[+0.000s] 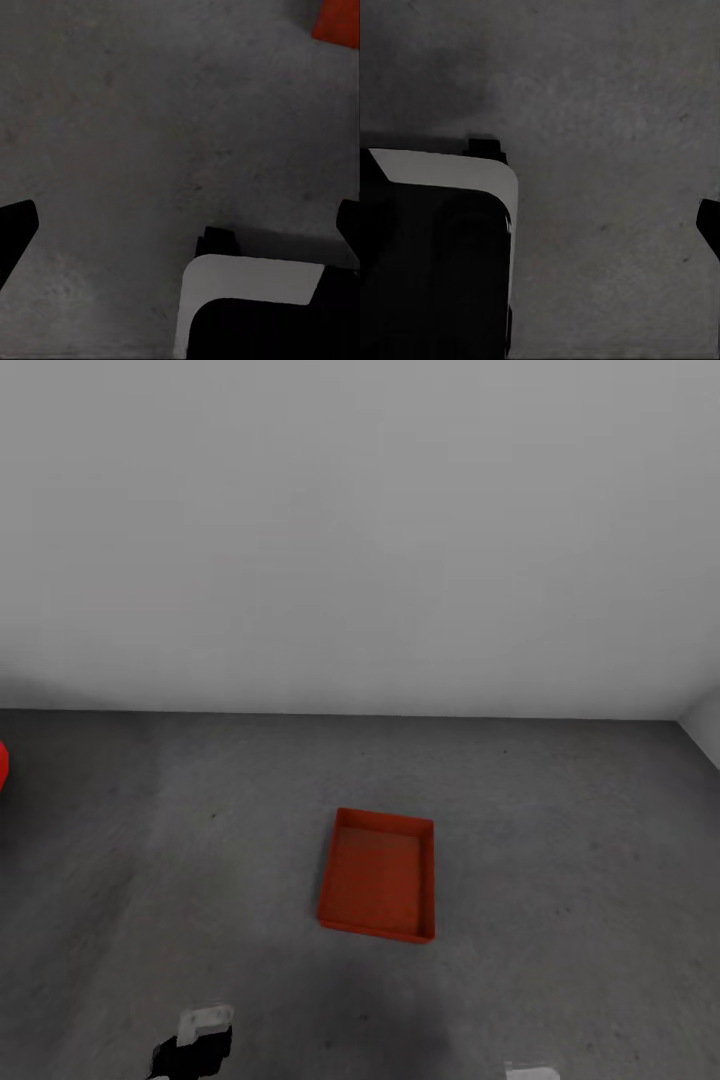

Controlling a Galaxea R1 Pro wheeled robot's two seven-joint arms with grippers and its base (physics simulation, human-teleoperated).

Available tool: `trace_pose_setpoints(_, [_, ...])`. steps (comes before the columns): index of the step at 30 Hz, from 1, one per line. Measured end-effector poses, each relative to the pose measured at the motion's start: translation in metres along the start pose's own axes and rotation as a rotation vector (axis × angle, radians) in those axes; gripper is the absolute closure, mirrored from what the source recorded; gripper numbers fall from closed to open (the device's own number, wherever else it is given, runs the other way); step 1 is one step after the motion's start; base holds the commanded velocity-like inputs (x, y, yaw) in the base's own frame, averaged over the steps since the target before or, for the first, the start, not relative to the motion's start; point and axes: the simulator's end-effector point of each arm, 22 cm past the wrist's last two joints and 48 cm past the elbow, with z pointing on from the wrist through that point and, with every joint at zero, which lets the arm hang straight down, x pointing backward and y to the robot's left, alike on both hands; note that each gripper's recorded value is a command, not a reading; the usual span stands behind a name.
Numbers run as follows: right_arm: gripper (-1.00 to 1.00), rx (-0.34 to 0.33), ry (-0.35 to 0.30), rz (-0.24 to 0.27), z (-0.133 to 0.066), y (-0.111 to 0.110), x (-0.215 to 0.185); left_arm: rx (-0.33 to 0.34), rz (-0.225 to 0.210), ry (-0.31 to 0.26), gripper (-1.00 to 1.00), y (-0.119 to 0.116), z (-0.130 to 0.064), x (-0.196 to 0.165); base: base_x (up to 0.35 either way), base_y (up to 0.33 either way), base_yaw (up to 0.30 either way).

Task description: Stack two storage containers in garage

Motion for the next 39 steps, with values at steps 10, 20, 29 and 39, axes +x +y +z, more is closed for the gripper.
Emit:
trace_pose_setpoints(10, [-1.0,-0.024,0.177,-0.033,-0.022,0.013,0.097,0.034,-0.129,0.329,-1.0,-0.016,-0.027,0.113,0.0,0.0,0.0])
trace_pose_setpoints(20, [-1.0,-0.04,0.188,-0.033,-0.025,0.017,0.104,0.019,-0.178,0.368,-1.0,-0.013,-0.035,0.135,0.0,0.0,0.0])
trace_pose_setpoints(29, [-1.0,-0.16,0.305,-0.026,-0.063,0.045,0.193,0.0,-0.151,0.456,-1.0,0.0,-0.071,0.208,0.0,0.0,0.0])
trace_pose_setpoints(39, [-1.0,-0.177,0.292,-0.033,-0.063,0.049,0.189,0.001,-0.153,0.446,-1.0,0.0,-0.072,0.206,0.0,0.0,0.0])
